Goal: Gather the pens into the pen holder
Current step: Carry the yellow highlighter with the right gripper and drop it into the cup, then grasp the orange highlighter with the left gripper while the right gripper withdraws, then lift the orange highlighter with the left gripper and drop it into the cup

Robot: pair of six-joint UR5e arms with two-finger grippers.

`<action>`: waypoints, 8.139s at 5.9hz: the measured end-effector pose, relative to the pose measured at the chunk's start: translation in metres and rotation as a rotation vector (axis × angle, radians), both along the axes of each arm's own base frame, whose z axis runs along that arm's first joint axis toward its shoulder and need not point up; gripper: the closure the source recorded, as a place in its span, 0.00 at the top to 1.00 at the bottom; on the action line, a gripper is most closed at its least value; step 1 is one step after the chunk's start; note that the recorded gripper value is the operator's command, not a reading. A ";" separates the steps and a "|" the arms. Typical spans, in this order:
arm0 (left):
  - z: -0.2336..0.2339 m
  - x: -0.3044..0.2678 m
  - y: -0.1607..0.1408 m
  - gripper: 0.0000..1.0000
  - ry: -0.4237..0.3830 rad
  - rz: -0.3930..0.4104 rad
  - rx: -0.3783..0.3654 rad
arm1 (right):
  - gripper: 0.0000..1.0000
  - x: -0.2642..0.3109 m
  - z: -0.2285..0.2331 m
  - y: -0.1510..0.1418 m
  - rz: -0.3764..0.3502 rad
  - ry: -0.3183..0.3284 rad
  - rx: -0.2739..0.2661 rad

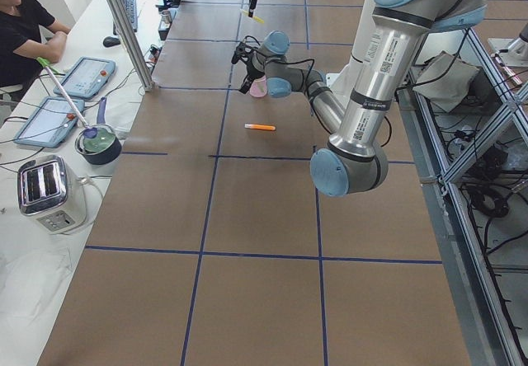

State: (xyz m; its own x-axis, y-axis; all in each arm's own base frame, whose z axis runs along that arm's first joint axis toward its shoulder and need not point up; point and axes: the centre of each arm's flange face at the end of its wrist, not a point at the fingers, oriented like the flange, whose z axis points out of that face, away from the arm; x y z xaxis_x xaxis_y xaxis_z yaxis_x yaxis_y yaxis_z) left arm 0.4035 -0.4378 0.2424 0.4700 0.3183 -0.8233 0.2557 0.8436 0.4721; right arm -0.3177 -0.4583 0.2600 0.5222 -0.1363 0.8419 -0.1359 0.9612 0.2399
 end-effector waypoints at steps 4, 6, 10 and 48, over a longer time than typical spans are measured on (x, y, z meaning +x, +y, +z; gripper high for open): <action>0.010 0.003 -0.008 1.00 -0.024 -0.006 -0.006 | 0.00 -0.173 -0.104 0.064 0.351 0.015 0.026; 0.013 0.003 -0.011 1.00 -0.032 -0.008 -0.004 | 0.00 -0.203 -0.117 0.081 0.554 -0.096 0.106; 0.012 0.000 -0.013 1.00 -0.033 -0.012 -0.001 | 1.00 -0.243 -0.082 0.107 0.592 -0.057 0.180; -0.122 0.108 0.030 0.00 0.019 -0.176 0.088 | 1.00 -0.023 0.045 0.046 0.290 0.027 -0.082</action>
State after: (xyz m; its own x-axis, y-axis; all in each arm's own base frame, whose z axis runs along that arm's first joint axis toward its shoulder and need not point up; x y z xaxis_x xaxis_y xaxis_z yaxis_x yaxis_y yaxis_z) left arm 0.5115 -0.4077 0.1200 0.5090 0.3037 -0.8054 0.4054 0.7408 0.5356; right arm -0.3408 -0.4125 0.3046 0.5516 0.0895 0.8293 -0.4019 0.8997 0.1702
